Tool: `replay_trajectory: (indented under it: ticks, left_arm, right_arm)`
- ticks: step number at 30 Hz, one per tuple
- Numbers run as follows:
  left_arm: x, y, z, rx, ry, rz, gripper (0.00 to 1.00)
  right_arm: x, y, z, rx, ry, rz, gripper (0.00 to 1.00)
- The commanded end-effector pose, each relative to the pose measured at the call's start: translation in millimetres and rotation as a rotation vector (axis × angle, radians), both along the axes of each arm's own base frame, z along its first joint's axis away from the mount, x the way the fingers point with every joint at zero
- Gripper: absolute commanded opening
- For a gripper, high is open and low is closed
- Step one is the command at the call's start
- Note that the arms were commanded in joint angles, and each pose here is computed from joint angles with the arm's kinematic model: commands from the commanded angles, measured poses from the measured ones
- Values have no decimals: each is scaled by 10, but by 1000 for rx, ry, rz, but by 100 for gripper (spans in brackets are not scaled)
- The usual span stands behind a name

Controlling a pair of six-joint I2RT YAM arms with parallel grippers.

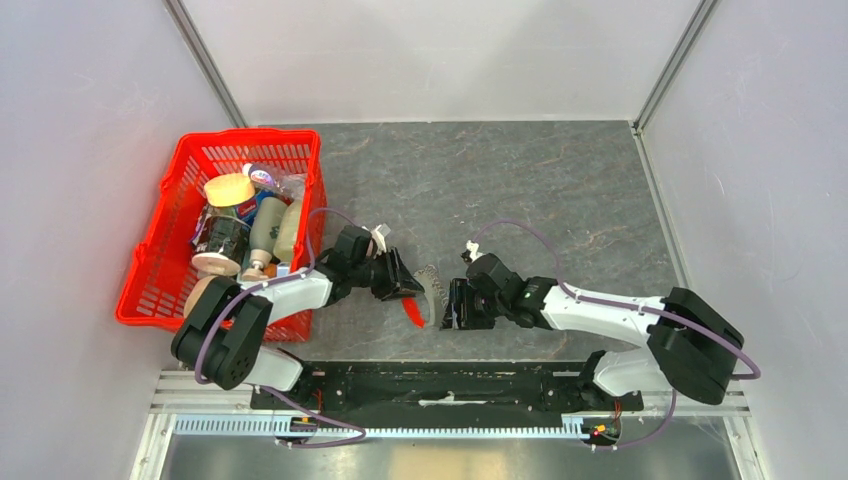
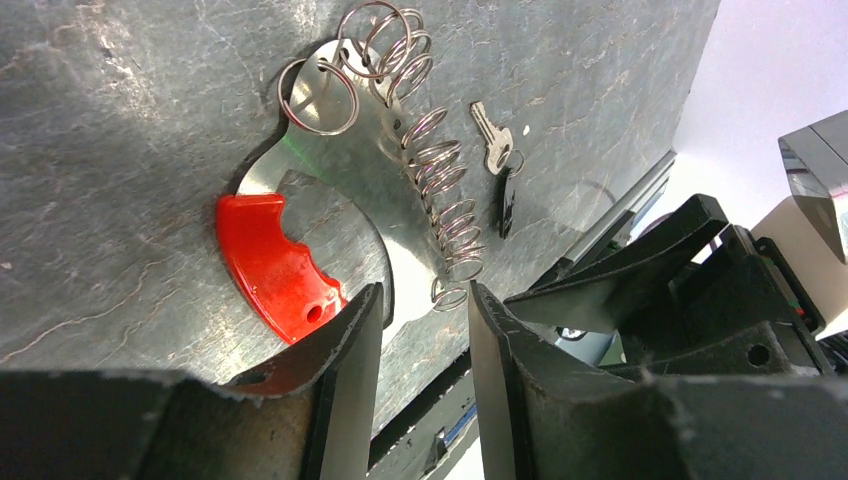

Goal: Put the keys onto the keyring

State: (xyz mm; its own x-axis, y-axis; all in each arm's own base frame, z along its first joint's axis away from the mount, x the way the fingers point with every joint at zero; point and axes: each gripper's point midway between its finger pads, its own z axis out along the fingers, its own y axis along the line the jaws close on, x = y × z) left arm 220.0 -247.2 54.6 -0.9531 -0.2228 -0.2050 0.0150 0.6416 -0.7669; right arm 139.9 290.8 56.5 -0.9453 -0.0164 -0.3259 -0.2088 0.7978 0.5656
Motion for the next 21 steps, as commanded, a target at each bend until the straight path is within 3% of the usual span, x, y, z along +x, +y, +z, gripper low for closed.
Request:
replay_trajectory:
  ticks: [1, 8, 15, 21]
  left_arm:
    - [126, -11, 176, -23, -42, 24, 44]
    - [94, -13, 190, -27, -42, 11, 44]
    - [44, -9, 259, -24, -60, -20, 44]
    - [39, -6, 266, -25, -63, -20, 45]
  right_arm:
    - [99, 125, 48, 22, -39, 4, 58]
    - [166, 92, 191, -30, -118, 75, 51]
    - [164, 4, 515, -102, -248, 257, 50]
    - [75, 117, 360, -83, -178, 270, 50]
